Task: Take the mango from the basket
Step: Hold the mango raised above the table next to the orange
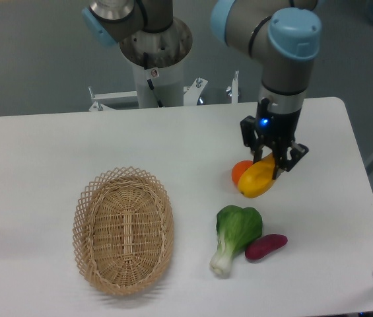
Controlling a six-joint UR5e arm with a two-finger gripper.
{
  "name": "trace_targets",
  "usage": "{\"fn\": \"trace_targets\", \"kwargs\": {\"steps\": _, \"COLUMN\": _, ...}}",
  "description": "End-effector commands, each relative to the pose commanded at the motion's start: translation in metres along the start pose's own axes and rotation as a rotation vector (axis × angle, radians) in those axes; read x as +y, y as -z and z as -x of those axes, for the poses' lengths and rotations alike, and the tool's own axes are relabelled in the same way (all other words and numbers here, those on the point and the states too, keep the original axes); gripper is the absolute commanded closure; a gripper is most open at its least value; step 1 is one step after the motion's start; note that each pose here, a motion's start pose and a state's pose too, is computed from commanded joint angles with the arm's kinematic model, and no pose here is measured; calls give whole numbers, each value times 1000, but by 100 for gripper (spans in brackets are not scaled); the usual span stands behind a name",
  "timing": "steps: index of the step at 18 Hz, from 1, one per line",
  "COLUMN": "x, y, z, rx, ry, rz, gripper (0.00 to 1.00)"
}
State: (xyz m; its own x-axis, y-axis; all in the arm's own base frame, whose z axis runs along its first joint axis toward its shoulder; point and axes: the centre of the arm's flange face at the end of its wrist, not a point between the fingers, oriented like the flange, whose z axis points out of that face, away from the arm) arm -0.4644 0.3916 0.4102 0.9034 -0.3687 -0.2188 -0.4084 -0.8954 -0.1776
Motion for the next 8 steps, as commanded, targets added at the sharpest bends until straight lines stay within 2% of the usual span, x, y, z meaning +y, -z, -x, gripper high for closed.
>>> {"fn": "trace_targets", "kwargs": {"steps": 8, "x": 8, "y": -1, "z": 7, "rx": -4, "ry": -13, "rz": 1, "gripper": 61}}
